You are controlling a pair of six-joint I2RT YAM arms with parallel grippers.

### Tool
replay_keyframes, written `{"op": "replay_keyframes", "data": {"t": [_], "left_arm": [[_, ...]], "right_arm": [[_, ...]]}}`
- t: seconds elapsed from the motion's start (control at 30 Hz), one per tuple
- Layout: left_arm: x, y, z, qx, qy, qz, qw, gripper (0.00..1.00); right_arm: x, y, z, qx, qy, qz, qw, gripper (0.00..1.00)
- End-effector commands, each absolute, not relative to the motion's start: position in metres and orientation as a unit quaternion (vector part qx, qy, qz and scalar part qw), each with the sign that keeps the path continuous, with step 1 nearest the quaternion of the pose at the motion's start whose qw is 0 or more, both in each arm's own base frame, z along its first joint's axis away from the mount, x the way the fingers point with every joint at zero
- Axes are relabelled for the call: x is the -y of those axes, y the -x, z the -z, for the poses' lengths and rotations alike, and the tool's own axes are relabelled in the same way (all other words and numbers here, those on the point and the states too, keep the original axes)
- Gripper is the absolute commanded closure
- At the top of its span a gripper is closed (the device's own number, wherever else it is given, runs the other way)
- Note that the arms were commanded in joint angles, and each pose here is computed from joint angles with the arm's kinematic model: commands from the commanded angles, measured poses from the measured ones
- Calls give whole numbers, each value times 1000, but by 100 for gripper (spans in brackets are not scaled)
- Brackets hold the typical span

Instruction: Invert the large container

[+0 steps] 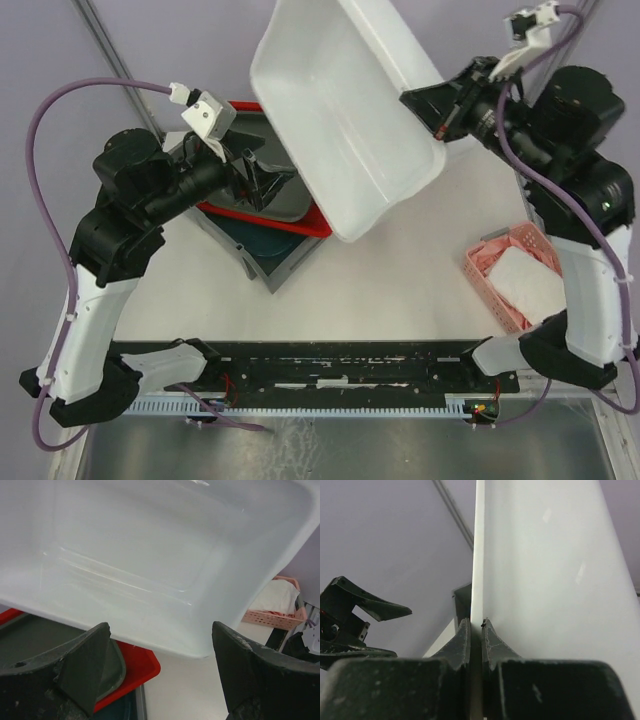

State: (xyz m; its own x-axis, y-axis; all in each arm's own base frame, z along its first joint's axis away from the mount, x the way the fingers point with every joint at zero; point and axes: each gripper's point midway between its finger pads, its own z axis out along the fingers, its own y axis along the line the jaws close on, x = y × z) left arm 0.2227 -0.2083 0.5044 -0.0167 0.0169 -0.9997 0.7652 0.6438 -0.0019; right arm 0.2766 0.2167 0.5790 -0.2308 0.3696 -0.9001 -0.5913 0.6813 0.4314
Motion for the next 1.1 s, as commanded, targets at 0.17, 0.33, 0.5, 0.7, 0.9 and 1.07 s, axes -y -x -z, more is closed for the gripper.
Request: {"op": "replay_keyframes", "data": {"t": [0.17,0.33,0.5,0.7,0.9,1.07], "left_arm": [[233,-234,-539,-602,-307,340,654,13],[248,-261,-530,-628,-270,356,638,15],[260,-304,-506,-678,-198,350,616,18],[300,-345,-455,-726,-175,372,551,22],[300,-386,-455,-734,-121,330,581,20],[310,-405,-457,-737,-130,312,586,21]], "right_arm": [[-96,-231,-665,-559,-10,-232,796,98],[-70,-235,-641,-596,-17,-143,790,98],[-57,-258,-596,-652,-9,-43,757,98],[-68,-288,-563,-682,14,-1,731,98],[-80,-311,-542,-699,24,15,714,98],[-99,-331,-514,-721,40,5,692,98]]}}
